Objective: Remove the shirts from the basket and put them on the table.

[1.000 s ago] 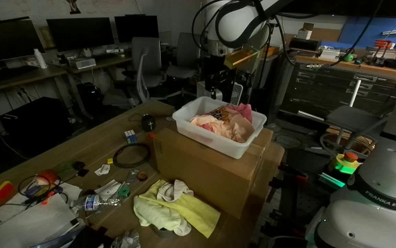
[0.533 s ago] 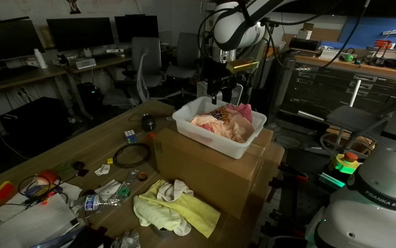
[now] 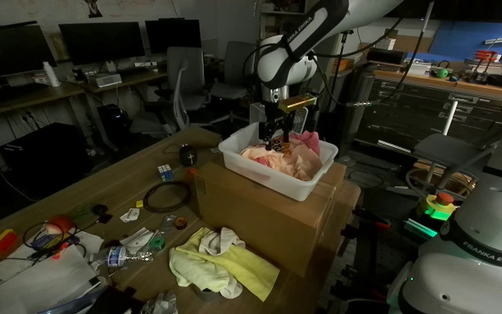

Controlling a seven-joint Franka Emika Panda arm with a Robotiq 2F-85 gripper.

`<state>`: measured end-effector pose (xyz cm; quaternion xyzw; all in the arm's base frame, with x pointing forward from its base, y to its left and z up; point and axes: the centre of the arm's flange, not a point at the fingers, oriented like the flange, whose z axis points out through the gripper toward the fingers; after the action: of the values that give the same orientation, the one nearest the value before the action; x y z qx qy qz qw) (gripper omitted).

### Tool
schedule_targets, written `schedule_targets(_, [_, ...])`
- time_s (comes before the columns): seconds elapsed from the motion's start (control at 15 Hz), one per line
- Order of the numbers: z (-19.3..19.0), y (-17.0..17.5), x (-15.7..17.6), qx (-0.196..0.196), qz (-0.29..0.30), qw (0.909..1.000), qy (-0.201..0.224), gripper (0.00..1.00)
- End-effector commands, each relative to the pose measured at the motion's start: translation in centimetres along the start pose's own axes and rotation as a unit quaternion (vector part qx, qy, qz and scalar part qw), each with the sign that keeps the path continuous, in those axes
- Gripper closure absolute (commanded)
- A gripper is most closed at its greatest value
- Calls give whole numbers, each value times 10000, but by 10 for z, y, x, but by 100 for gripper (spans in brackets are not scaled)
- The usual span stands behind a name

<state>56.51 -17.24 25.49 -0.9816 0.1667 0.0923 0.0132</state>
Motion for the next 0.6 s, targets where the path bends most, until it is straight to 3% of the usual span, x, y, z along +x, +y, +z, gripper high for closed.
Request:
schedule_targets(0.0, [17,1,26,-185,-176,9995,-175,0])
schedule_targets(0.53, [46,11,42,-267,-404,9981,-376,0])
